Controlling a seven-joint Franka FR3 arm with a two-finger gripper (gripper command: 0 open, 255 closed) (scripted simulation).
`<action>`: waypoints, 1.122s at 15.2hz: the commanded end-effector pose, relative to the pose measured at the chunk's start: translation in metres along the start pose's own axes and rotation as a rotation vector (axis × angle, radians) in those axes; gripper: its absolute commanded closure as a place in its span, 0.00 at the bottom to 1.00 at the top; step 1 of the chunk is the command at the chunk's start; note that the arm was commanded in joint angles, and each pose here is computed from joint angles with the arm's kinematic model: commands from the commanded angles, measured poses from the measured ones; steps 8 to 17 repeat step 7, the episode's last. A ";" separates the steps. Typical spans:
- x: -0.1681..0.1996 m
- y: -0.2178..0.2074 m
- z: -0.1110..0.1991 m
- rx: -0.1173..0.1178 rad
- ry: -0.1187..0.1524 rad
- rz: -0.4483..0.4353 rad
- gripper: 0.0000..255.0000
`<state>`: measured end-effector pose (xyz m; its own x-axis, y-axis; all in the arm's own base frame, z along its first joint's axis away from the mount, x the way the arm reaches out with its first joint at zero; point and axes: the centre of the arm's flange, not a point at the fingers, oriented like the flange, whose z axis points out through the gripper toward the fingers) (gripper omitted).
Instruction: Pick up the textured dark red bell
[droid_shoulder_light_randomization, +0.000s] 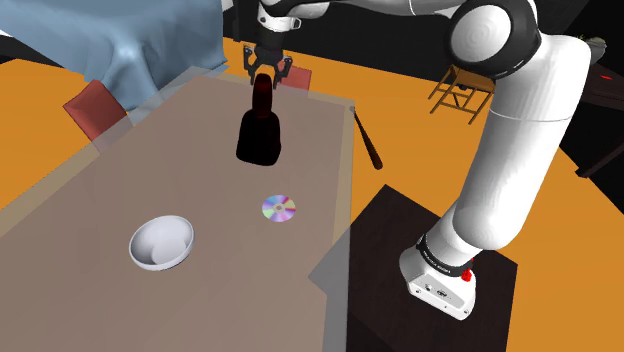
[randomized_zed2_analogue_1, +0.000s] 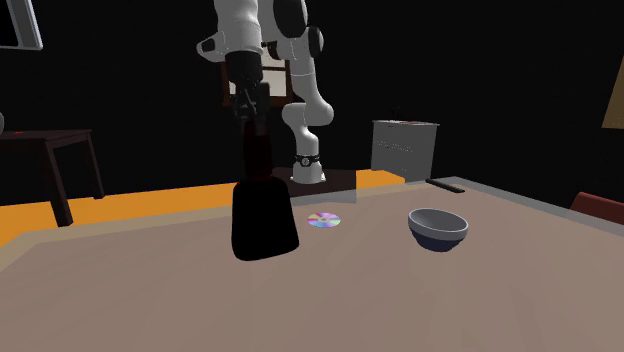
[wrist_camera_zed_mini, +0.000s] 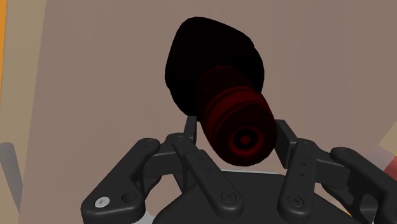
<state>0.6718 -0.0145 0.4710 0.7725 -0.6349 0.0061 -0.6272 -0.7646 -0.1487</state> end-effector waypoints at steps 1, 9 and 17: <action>0.000 -0.003 -0.014 0.003 0.004 -0.001 1.00; 0.000 -0.006 -0.036 0.003 0.004 -0.001 1.00; 0.000 -0.006 -0.036 0.003 0.004 -0.001 1.00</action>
